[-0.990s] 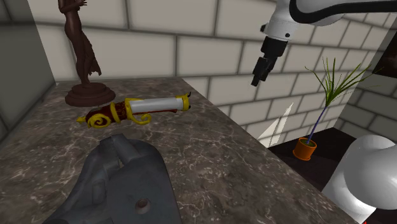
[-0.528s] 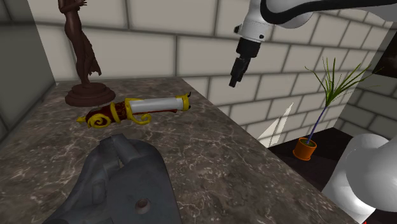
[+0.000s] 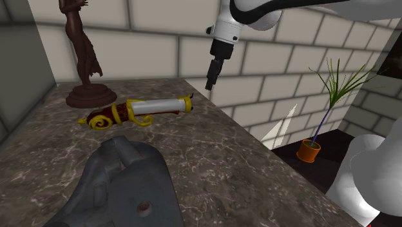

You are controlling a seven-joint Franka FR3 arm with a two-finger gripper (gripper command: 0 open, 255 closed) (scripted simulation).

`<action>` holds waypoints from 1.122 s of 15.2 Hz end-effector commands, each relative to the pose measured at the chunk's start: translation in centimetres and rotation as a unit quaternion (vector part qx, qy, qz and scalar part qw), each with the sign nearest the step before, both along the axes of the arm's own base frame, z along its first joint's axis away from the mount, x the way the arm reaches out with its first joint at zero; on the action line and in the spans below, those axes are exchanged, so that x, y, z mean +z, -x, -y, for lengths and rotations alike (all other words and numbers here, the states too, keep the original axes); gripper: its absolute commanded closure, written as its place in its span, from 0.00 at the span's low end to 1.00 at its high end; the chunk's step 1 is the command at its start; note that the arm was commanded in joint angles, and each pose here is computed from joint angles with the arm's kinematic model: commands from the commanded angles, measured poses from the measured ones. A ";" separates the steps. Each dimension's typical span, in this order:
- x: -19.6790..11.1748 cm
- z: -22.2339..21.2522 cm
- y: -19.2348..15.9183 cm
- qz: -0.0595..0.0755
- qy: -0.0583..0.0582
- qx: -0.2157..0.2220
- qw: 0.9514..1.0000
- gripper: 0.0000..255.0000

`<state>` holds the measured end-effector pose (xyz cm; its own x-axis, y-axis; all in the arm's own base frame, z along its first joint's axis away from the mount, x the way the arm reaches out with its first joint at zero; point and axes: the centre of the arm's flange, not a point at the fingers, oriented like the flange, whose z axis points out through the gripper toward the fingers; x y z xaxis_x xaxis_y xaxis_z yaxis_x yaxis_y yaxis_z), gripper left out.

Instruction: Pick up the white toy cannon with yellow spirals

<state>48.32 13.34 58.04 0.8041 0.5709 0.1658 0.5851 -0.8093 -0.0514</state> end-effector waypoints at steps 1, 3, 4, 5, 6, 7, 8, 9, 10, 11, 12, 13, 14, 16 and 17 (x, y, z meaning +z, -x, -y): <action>-0.1 -2.0 -1.0 0.000 -0.006 0.029 1.000 0.00; -0.3 -4.3 -2.0 -0.001 -0.012 0.057 0.998 0.00; -0.3 -5.4 -2.5 -0.001 -0.014 0.072 0.997 0.00; -0.4 -6.6 -2.9 -0.002 -0.017 0.086 0.996 0.00; -0.5 -7.7 -3.3 -0.002 -0.020 0.100 0.995 0.00; -0.5 -8.9 -3.7 -0.003 -0.023 0.114 0.993 0.00; -0.6 -10.1 -4.0 -0.003 -0.026 0.128 0.991 0.00; -0.7 -11.3 -4.3 -0.003 -0.028 0.142 0.989 0.00; -0.7 -12.5 -4.5 -0.004 -0.031 0.156 0.987 0.00; -0.7 -13.7 -4.8 -0.004 -0.034 0.170 0.985 0.00; -0.8 -15.0 -4.9 -0.004 -0.037 0.184 0.982 0.00; -0.8 -16.2 -5.1 -0.005 -0.040 0.198 0.979 0.00; -0.8 -17.4 -5.2 -0.005 -0.042 0.212 0.976 0.00; -0.8 -19.9 -5.4 -0.006 -0.048 0.239 0.970 0.00; -0.8 -21.1 -5.4 -0.006 -0.051 0.253 0.966 0.00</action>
